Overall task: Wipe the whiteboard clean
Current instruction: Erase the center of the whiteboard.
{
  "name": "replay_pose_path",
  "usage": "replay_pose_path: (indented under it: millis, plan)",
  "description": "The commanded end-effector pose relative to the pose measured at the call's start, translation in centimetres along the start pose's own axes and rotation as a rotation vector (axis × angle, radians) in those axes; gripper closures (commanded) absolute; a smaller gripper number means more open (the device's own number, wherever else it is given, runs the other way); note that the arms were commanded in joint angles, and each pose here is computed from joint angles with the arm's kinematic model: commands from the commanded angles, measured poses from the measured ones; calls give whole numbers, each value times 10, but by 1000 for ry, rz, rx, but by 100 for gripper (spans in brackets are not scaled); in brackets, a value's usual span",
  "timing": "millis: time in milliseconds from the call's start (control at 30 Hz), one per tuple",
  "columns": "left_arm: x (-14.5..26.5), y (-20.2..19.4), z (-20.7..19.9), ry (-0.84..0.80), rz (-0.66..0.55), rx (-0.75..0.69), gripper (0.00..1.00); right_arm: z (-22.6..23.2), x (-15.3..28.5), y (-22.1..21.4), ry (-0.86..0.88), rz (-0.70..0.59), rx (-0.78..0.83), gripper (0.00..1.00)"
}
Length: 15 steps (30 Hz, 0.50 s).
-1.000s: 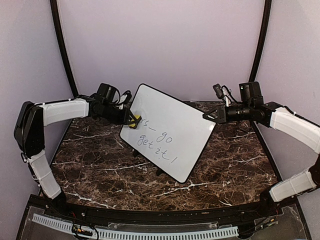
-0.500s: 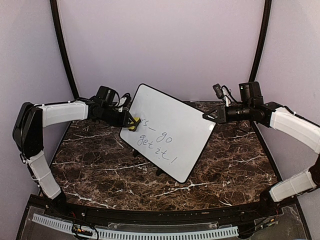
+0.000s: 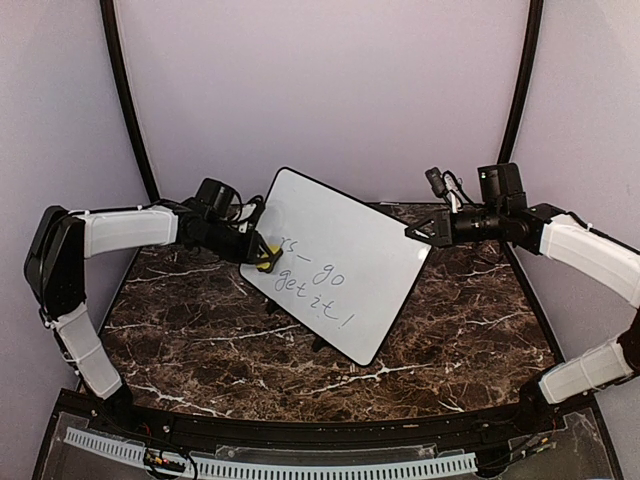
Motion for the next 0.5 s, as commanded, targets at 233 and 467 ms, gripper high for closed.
replay_pose_path:
  millis: [233,467]
  plan:
    - [4,43,-25,-23,-87,-64,96,16,-5,7,61,-20,146,100]
    - [5,4,-8,-12,-31,-19,96,16,-6,7,65,-18,144,100]
Point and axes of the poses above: each gripper's point midway between its finger pads, its own x axis back along the fingers, its own z axis along the line the jaws close on, y = z × x, the point moved 3 cm from there along x, back along the fingers, and after that the axes turned 12 degrees about x, right-handed, at the moved point
